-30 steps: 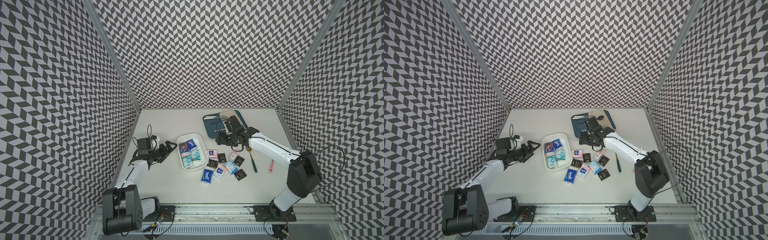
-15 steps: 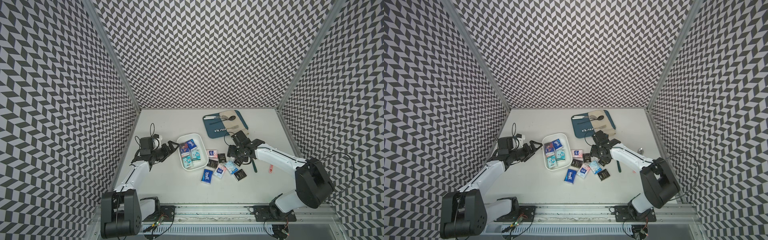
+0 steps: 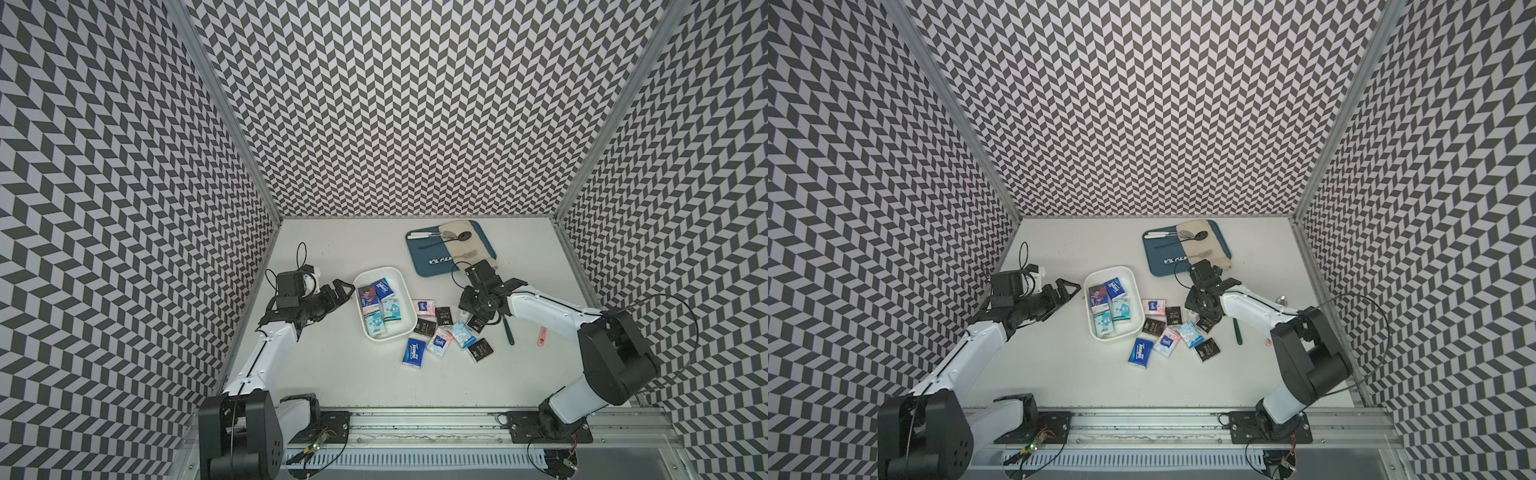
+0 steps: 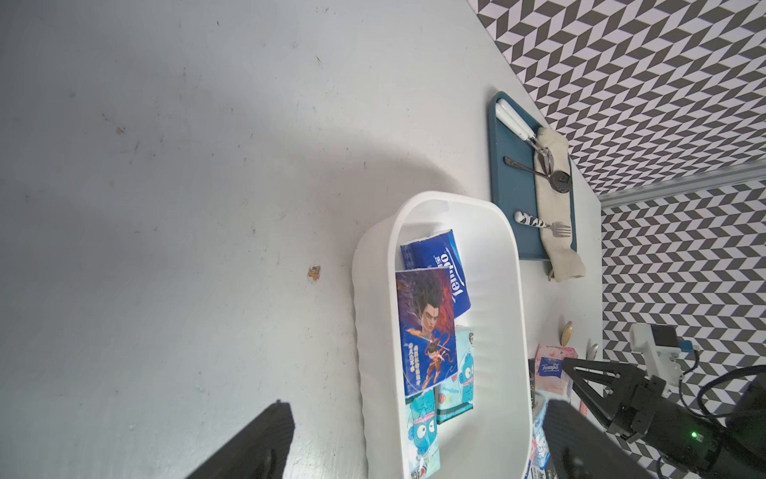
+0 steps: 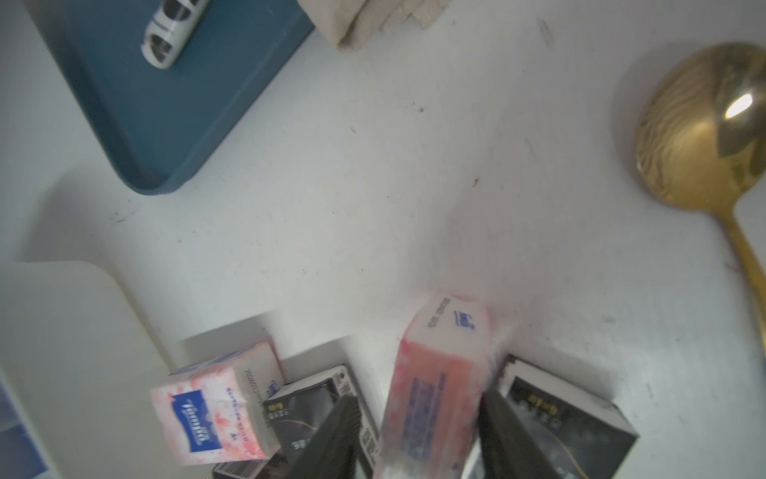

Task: Put the pocket tissues into the storage box
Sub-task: Pick up the pocket tissues from the center of the board, then place the pocket tissues in the storage box.

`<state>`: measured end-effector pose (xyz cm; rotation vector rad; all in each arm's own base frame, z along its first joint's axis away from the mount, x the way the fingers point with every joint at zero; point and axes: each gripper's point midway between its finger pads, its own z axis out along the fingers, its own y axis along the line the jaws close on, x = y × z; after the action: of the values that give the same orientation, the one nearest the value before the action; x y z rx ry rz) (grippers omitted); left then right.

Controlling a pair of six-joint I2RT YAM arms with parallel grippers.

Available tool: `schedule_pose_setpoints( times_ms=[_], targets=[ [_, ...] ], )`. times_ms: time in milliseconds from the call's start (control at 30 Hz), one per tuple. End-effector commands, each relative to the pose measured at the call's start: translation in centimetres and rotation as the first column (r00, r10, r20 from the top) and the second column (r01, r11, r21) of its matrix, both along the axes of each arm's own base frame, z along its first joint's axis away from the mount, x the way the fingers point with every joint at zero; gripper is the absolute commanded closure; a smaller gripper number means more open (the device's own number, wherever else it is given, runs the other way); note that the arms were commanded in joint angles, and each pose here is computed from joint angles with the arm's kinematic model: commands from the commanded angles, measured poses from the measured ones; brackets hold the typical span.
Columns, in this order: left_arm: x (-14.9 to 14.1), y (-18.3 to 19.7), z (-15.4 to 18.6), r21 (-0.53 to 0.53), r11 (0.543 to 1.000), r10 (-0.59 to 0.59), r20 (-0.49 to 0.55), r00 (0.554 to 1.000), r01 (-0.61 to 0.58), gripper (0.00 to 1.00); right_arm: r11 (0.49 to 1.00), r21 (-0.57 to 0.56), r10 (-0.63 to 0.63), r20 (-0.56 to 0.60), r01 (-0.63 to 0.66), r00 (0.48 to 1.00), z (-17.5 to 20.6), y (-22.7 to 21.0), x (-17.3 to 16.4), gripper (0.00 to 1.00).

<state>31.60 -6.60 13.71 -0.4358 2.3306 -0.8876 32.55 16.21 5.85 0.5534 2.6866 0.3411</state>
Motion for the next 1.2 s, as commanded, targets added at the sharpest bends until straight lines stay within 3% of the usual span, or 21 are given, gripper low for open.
schedule_pose_setpoints(
  times_ms=[0,200,367,633,900,1167],
  targets=[
    [0.4,0.2,1.2,0.017,1.000,0.004,0.037,0.999,-0.004,0.00,1.000,-0.006,-0.003,0.039,0.003,0.999,0.2,-0.5,0.8,0.62],
    [0.4,0.2,1.2,0.014,1.000,0.008,0.041,0.999,-0.009,0.00,0.999,-0.032,0.007,0.066,-0.005,0.998,0.8,-1.1,1.2,0.80],
    [0.2,0.1,1.2,0.009,1.000,0.007,0.041,0.999,-0.008,0.00,0.998,-0.038,0.056,0.093,-0.052,0.994,1.9,-0.5,2.0,0.87],
    [0.3,0.2,0.2,0.007,1.000,0.008,0.029,1.000,-0.009,0.00,0.964,-0.010,0.262,0.219,-0.266,0.940,7.5,2.7,4.1,0.97],
    [1.6,0.3,-0.6,-0.028,1.000,0.012,0.011,1.000,-0.011,0.00,0.842,0.099,0.461,0.381,-0.530,0.802,14.2,8.3,5.3,0.99],
    [2.2,1.4,0.0,-0.005,0.999,0.032,0.023,0.999,-0.031,0.00,0.637,0.319,0.490,0.535,-0.702,0.688,18.2,15.5,6.0,0.98]
  ],
)
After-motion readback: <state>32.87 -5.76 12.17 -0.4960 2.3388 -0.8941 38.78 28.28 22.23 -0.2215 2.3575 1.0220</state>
